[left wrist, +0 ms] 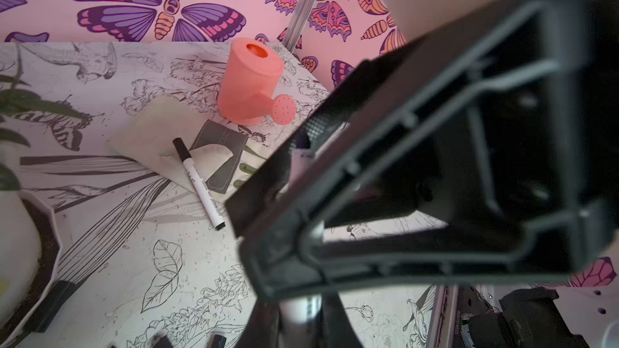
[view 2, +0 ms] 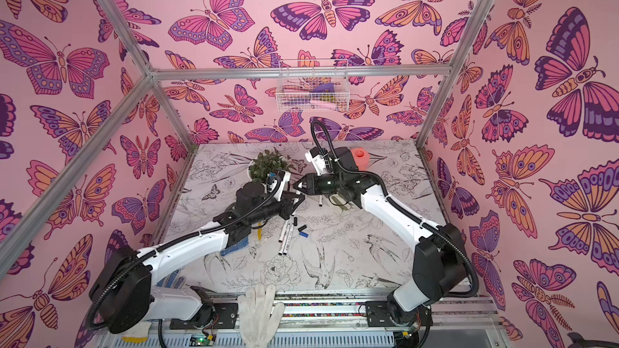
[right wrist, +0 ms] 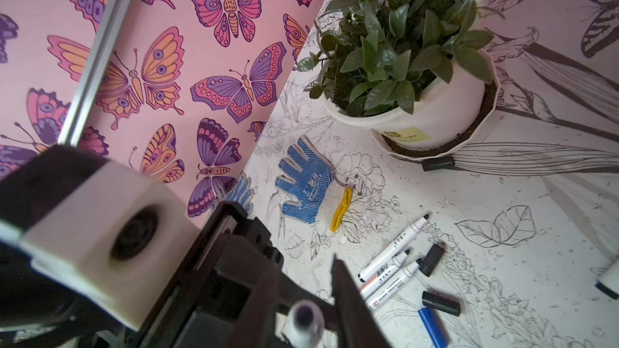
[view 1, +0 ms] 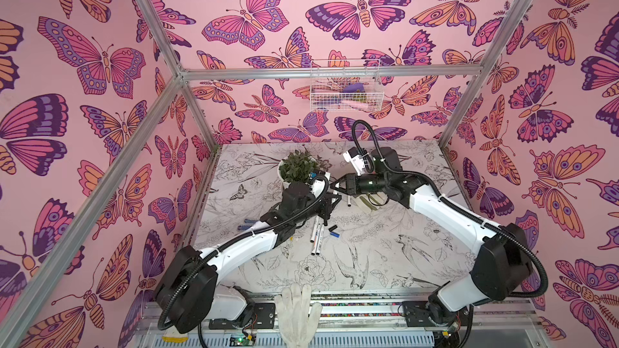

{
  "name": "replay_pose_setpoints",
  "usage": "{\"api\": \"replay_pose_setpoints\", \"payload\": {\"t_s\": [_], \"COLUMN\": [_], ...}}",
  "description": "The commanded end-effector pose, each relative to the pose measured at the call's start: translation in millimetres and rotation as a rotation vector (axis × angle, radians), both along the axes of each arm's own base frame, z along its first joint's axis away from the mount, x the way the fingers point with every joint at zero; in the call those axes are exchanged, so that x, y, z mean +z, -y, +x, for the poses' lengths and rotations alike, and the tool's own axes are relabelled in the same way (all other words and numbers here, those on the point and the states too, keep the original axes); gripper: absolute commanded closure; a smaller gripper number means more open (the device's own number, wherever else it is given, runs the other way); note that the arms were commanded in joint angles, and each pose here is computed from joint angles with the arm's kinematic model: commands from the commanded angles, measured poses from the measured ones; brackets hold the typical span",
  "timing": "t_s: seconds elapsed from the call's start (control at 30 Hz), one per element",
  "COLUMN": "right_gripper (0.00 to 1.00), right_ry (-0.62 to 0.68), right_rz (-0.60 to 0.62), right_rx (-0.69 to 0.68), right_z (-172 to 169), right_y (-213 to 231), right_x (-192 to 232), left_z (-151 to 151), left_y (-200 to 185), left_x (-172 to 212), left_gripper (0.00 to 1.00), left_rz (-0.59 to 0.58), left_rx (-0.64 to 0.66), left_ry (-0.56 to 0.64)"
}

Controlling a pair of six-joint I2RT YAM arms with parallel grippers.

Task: Insert the pens into the pen caps
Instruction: 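Lift the white marker upright, tip up, with the left gripper, then reach the right gripper down to the blue cap among the caps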

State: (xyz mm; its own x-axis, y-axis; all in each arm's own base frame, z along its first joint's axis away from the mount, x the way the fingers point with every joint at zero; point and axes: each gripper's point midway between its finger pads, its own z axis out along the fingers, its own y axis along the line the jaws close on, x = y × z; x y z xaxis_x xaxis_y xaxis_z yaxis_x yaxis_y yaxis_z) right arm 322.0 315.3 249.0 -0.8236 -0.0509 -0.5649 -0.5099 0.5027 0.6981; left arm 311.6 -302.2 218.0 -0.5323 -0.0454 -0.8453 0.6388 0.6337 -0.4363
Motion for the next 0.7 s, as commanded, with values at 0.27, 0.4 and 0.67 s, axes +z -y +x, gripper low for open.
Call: {"api": "replay_pose_setpoints", "payload": {"t_s": [0.27, 0.4, 0.67], "right_gripper": [0.53, 0.56, 0.58], "right_ry": [-0.037, -0.109, -0.096], "right_rz": [-0.538, -0.66, -0.845], "right_rx": [0.106, 0.208, 0.294], "right_z": [-72.7, -93.5, -94.9], "right_y": [52.9, 49.9, 37.7], "right_x": [-120.9, -163.0, -209.4], "left_z": [26.9, 22.6, 19.7], "left_y": [-140.0, -146.6, -151.6], "left_x": [-42.7, -41.5, -38.2], "left_gripper": [1.0, 1.0, 1.0], "left_rz": [0.131, 0.128, 0.133], "left_rx": [0.715, 0.731, 0.743], "left_ry": [-0.125, -0.125, -0.122]}}
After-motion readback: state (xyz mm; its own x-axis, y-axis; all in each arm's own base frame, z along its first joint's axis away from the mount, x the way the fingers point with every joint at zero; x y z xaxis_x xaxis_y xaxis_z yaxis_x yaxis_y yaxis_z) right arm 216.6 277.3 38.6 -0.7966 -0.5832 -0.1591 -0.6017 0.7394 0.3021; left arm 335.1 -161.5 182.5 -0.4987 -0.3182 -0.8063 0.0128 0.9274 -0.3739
